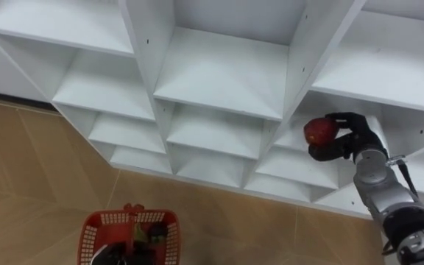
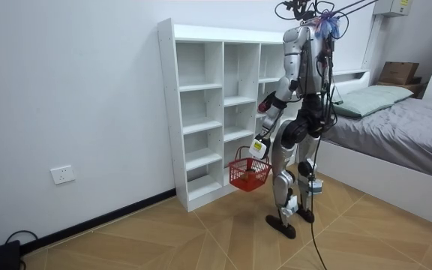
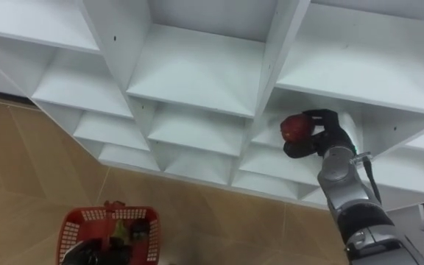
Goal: Collect fruits from the closet
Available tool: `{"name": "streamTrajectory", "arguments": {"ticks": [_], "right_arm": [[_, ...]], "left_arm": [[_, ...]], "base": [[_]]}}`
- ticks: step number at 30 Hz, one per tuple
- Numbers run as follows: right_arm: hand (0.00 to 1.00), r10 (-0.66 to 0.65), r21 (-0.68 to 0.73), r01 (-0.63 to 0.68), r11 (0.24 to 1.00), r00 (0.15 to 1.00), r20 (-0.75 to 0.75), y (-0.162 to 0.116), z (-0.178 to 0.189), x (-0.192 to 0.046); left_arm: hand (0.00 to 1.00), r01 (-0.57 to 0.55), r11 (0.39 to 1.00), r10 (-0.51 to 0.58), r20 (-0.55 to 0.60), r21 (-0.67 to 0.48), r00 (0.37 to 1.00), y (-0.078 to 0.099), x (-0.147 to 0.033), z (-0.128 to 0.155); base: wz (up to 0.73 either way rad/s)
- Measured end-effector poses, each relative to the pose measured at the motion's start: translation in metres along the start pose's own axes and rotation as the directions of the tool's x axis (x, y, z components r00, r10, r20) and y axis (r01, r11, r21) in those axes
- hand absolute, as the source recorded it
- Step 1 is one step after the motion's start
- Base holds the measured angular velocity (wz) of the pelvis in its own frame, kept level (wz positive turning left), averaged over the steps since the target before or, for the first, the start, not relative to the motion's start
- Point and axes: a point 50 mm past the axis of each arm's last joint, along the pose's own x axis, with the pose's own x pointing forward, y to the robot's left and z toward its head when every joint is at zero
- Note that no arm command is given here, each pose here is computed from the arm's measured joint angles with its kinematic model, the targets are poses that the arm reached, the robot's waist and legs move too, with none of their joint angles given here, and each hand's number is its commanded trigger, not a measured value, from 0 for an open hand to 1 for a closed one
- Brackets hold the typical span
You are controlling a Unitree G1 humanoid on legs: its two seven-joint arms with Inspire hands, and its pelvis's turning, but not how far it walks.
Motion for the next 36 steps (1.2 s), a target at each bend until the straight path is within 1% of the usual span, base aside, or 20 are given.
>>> {"name": "streamTrajectory", "arguments": {"ticks": [8, 11, 14, 20, 25, 27, 33, 36], "right_arm": [[1.00, -0.006, 0.006, 0.006, 1.000, 1.000, 0.011, 0.003, 0.002, -0.001], [1.00, -0.013, 0.022, 0.012, 1.000, 0.998, 0.057, 0.002, 0.013, -0.001], [1.00, 0.001, 0.050, -0.007, 0.999, 0.992, 0.125, 0.006, 0.020, -0.008], [1.00, 0.081, 0.063, -0.094, 0.994, 0.978, 0.191, 0.025, 0.012, -0.032], [1.00, 0.152, 0.053, -0.162, 0.985, 0.976, 0.157, 0.040, -0.007, -0.046], [1.00, 0.165, 0.057, -0.176, 0.983, 0.973, 0.160, 0.042, -0.010, -0.051], [1.00, 0.194, 0.007, -0.199, 0.980, 0.963, 0.184, 0.049, -0.009, -0.061], [1.00, 0.210, 0.014, -0.216, 0.976, 0.962, 0.174, 0.054, -0.012, -0.064]], "left_arm": [[1.00, 0.005, 1.000, -0.005, -0.004, -0.002, 1.000, 0.000, -0.001, -0.003], [1.00, 0.025, 1.000, -0.025, 0.017, -0.003, 1.000, -0.001, -0.003, -0.003], [1.00, 0.038, 0.999, -0.038, 0.033, -0.007, 0.999, -0.005, -0.005, -0.004], [1.00, 0.043, 0.999, -0.043, 0.017, -0.008, 0.999, -0.007, -0.006, -0.012], [1.00, 0.085, 0.996, -0.083, 0.083, -0.025, 0.993, -0.018, -0.013, -0.008], [1.00, 0.101, 0.994, -0.098, 0.096, -0.031, 0.991, -0.023, -0.013, -0.006], [1.00, 0.129, 0.991, -0.126, 0.095, -0.024, 0.987, -0.033, -0.013, -0.006], [1.00, 0.152, 0.988, -0.148, 0.090, -0.038, 0.985, -0.038, -0.013, -0.007]], "base": [[0.00], [0.00], [0.00], [0.01], [0.02], [-0.07], [-0.09], [-0.10]]}}
